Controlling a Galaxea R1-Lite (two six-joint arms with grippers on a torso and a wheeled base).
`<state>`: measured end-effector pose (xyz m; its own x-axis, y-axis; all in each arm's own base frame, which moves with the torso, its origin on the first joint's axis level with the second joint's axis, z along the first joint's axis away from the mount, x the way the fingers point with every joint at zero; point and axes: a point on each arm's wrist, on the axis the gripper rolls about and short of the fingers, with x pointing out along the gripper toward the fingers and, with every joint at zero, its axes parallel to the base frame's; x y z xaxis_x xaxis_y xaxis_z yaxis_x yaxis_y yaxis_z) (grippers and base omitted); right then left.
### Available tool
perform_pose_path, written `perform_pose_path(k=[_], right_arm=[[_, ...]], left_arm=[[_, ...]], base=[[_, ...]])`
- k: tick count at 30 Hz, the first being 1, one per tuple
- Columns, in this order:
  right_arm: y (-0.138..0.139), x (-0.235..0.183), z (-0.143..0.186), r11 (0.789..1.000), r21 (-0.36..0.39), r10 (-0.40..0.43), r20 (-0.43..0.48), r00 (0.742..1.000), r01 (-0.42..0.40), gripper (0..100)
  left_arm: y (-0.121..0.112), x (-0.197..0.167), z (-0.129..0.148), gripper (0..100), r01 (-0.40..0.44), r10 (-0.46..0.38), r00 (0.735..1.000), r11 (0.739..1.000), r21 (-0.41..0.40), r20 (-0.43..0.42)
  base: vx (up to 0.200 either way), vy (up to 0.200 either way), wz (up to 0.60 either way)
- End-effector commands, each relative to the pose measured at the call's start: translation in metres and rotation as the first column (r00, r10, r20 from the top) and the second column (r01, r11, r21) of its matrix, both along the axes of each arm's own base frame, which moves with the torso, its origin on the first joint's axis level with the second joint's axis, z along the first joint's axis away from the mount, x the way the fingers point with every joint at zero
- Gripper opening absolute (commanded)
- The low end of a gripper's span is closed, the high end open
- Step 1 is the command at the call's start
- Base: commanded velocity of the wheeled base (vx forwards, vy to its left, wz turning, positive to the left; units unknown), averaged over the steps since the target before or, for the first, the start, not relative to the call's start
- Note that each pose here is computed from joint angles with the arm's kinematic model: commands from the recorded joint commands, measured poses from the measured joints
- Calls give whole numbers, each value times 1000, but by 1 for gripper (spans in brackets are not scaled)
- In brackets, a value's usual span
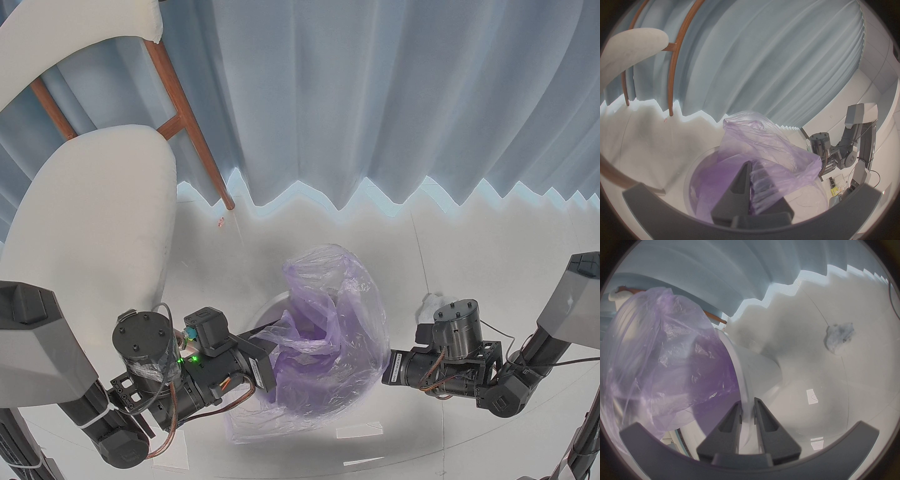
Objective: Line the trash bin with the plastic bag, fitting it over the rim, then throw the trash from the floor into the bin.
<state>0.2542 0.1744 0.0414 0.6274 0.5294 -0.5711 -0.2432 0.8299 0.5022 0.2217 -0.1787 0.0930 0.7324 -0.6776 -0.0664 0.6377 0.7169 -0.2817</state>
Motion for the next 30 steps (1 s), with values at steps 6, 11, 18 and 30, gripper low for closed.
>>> perform_pose_path(k=[6, 11, 18, 30], right_arm=[[-7, -11, 8, 1000, 21, 2, 34, 999, -2, 0], [-11, -17, 7, 999, 40, 1, 64, 998, -4, 0], [-10, -24, 13, 998, 65, 16, 91, 996, -22, 0], [-12, -47, 27, 982, 170, 72, 37, 997, -77, 0]], left_arm=[[0, -3, -1, 0, 10, -10, 1000, 1000, 7, -6], [0, -5, -2, 0, 18, -18, 1000, 1000, 9, -12], [-1, -4, 2, 0, 17, -17, 1000, 1000, -10, -2], [0, -10, 13, 0, 31, -30, 999, 999, -32, 23]], base=[[-200, 0, 0], [-200, 0, 0], [-86, 0, 0], [0, 0, 0]])
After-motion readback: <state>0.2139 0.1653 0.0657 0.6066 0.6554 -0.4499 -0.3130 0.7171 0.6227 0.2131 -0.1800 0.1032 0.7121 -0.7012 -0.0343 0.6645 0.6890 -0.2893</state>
